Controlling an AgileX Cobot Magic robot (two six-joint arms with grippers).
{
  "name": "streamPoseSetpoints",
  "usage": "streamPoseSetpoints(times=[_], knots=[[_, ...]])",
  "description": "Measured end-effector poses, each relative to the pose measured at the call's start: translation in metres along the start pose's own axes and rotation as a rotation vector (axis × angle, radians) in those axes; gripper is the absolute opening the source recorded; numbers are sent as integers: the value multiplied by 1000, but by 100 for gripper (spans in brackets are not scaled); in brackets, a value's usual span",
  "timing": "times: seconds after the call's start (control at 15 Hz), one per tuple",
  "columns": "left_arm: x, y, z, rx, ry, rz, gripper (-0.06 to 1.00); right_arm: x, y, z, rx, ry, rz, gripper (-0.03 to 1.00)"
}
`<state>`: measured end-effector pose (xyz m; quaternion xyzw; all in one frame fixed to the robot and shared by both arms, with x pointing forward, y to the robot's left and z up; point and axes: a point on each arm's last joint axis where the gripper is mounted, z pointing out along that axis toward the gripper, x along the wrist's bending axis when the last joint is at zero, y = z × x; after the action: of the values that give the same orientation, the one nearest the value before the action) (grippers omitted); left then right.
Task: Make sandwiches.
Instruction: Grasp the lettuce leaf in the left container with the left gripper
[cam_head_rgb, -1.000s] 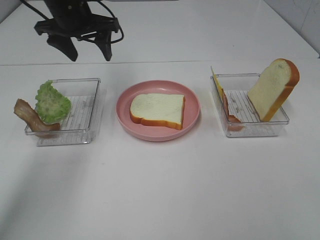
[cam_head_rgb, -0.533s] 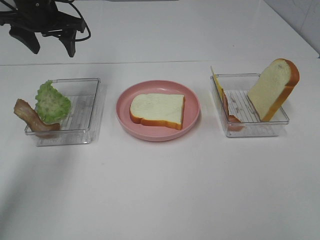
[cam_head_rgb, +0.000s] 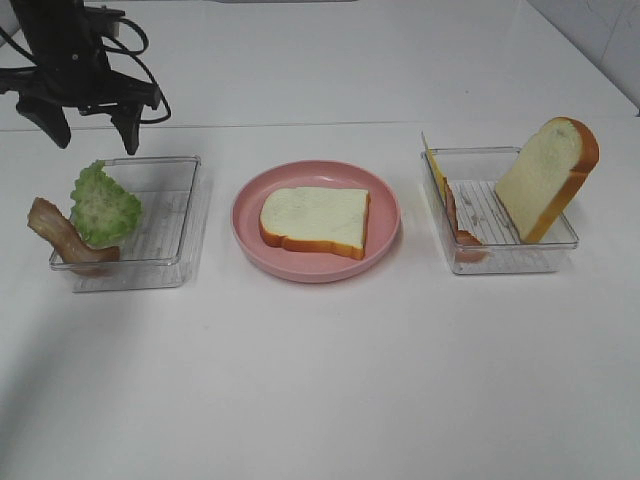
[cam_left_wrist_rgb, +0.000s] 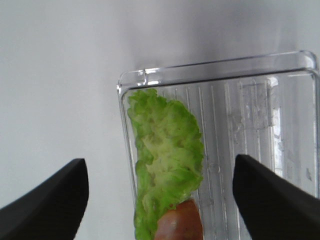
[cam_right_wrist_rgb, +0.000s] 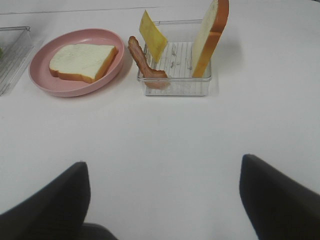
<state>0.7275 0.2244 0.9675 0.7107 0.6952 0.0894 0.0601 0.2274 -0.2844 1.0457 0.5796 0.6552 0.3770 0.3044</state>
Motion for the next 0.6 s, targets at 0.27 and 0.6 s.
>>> streamPoseSetpoints(times=[0.27, 0.6], knots=[[-1, -2, 24, 48, 10, 5, 75, 0, 0, 0, 0, 0, 0, 77], [-1, -4, 36, 70, 26, 14, 69, 0, 0, 0, 0, 0, 0, 77]])
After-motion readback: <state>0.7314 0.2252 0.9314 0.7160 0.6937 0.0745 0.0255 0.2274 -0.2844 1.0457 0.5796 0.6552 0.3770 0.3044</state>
